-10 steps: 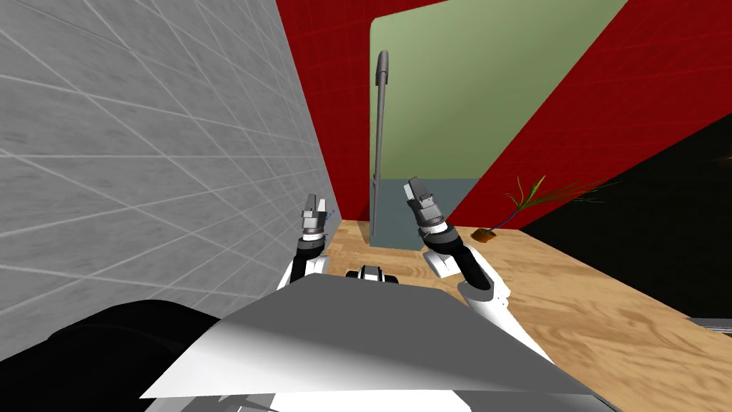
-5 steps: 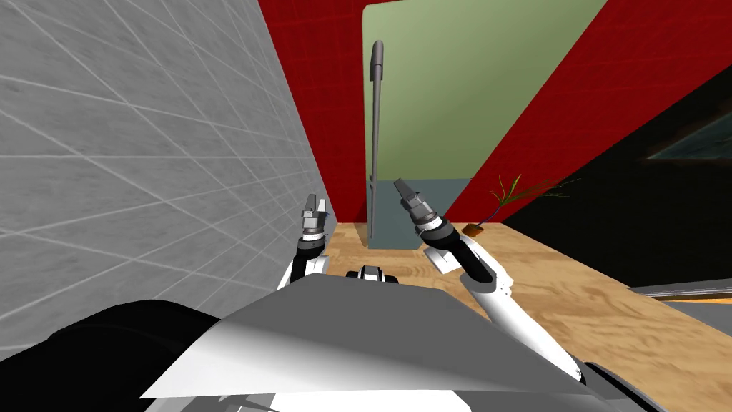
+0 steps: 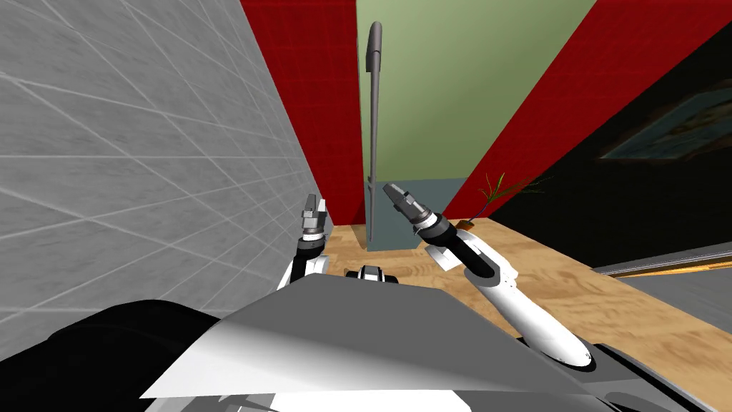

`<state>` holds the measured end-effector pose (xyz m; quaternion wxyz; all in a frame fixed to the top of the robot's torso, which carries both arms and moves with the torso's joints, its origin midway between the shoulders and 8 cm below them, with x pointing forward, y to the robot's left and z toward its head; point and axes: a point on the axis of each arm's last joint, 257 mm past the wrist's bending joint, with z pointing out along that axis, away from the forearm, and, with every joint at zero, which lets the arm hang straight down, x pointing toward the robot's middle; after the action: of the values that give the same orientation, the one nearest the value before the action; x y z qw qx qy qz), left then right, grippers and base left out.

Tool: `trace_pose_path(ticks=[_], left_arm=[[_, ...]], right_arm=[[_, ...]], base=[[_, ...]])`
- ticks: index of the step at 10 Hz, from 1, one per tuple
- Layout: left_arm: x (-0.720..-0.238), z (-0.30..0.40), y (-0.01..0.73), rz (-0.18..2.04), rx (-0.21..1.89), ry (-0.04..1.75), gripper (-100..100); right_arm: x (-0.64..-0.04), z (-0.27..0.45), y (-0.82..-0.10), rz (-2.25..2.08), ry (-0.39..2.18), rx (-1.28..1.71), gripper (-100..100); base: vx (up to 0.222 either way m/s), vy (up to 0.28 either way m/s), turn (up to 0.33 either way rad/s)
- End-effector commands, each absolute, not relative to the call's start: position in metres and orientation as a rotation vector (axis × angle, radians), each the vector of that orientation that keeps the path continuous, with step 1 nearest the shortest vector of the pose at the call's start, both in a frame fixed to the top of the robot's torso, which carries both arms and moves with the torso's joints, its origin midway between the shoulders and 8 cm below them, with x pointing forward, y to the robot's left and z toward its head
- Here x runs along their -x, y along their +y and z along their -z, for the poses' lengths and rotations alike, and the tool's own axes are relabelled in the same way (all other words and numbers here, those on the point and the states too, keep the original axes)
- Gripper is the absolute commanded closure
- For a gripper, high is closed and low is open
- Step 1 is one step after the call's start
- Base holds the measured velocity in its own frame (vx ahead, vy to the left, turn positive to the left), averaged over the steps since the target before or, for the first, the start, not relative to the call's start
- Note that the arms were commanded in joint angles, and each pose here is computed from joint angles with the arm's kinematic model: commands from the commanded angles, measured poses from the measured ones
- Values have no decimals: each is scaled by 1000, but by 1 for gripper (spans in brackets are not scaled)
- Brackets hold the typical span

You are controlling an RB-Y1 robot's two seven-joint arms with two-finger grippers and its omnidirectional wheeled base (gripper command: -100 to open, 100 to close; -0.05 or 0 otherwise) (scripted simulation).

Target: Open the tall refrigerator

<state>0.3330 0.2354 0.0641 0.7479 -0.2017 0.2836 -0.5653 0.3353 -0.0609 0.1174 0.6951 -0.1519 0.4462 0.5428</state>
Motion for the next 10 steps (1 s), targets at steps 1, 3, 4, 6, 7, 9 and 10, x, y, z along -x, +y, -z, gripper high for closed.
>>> trace_pose_path(ticks=[1, 3, 4, 6, 7, 9, 10], left_arm=[[-333, -64, 235, 1236, 441, 620, 0], [-333, -64, 235, 1236, 441, 620, 0], [-333, -64, 235, 1236, 441, 620, 0], [-333, -64, 235, 1236, 441, 620, 0], [-333, -64, 235, 1236, 441, 620, 0], [-333, -64, 235, 1236, 441, 620, 0], [-333, -64, 235, 1236, 441, 620, 0]], right_arm=[[-338, -111, -52, -1157, 1034, 411, -100], [-341, -105, -45, -1105, 1064, 468, -100], [-345, -101, -39, -1057, 1085, 515, -100], [-350, -95, -36, -997, 1110, 567, -100], [-350, -93, -36, -987, 1117, 577, -100], [-356, -87, -35, -921, 1140, 628, -100], [-362, -84, -33, -862, 1154, 668, -100]], base=[[66, 54, -115], [72, 82, -154], [84, 87, -189], [74, 72, -154], [61, 65, -105], [66, 76, -148], [69, 83, -184]])
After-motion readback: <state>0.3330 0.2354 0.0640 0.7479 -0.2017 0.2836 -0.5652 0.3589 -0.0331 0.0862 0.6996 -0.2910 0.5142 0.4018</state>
